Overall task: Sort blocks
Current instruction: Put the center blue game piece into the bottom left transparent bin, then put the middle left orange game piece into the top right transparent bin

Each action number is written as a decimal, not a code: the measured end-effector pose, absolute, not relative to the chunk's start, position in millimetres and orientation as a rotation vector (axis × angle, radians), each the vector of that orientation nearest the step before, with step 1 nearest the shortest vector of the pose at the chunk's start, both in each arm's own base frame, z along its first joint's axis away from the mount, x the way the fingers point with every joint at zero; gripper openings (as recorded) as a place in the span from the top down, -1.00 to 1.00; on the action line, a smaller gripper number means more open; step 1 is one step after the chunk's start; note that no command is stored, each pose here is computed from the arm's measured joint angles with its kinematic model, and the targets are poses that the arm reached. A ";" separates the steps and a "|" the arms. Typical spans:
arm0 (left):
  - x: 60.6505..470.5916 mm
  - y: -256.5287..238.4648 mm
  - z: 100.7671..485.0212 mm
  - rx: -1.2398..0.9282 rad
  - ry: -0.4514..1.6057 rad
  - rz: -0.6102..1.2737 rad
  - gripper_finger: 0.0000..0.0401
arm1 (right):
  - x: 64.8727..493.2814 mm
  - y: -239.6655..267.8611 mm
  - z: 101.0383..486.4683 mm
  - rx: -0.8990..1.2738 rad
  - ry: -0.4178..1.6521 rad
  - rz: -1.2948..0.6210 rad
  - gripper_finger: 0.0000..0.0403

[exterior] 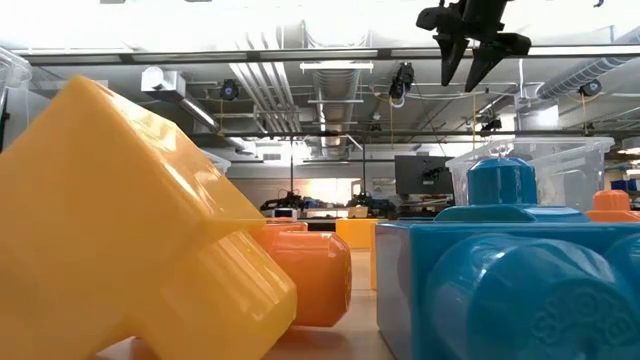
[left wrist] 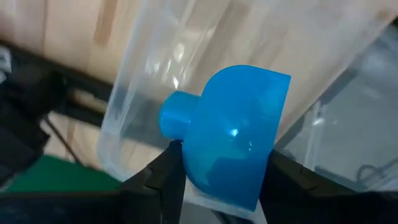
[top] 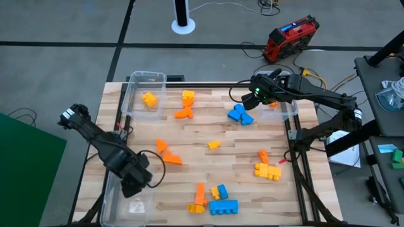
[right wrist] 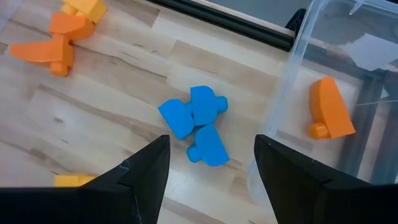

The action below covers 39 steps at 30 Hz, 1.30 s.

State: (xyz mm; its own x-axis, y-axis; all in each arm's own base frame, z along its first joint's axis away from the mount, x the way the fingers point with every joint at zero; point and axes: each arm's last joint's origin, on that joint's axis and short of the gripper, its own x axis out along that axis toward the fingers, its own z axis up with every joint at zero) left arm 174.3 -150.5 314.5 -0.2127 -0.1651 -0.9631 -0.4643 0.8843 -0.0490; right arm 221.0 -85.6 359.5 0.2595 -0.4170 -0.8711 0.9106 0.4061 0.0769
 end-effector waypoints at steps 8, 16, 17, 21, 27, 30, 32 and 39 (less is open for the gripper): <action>173.5 -150.2 310.1 -0.492 1.806 0.322 0.00 | 220.9 -85.7 359.5 0.658 0.900 -0.990 -0.11; 180.2 -150.5 345.5 -0.532 1.630 0.284 -0.21 | 220.9 -85.7 359.5 0.634 0.913 -0.976 -0.11; 182.2 -149.2 353.4 -0.537 1.575 0.285 -0.22 | 220.9 -85.6 359.5 0.632 0.914 -0.974 -0.11; 190.6 -137.2 390.0 -0.555 1.305 0.326 -0.23 | 220.8 -85.7 359.5 0.618 0.921 -0.967 -0.11; 199.5 -105.4 437.0 -0.478 0.961 0.389 -0.23 | 220.8 -85.6 359.5 0.609 0.926 -0.961 -0.11; 204.4 -86.1 448.5 -0.407 0.897 0.416 -0.23 | 220.8 -85.7 359.5 0.602 0.930 -0.957 -0.11; 208.8 -72.9 450.5 -0.364 0.895 0.430 -0.23 | 220.8 -85.6 359.5 0.601 0.930 -0.956 -0.11; 239.2 -36.0 434.1 -0.240 0.936 0.348 -0.23 | 220.9 -85.7 359.5 0.602 0.929 -0.956 -0.11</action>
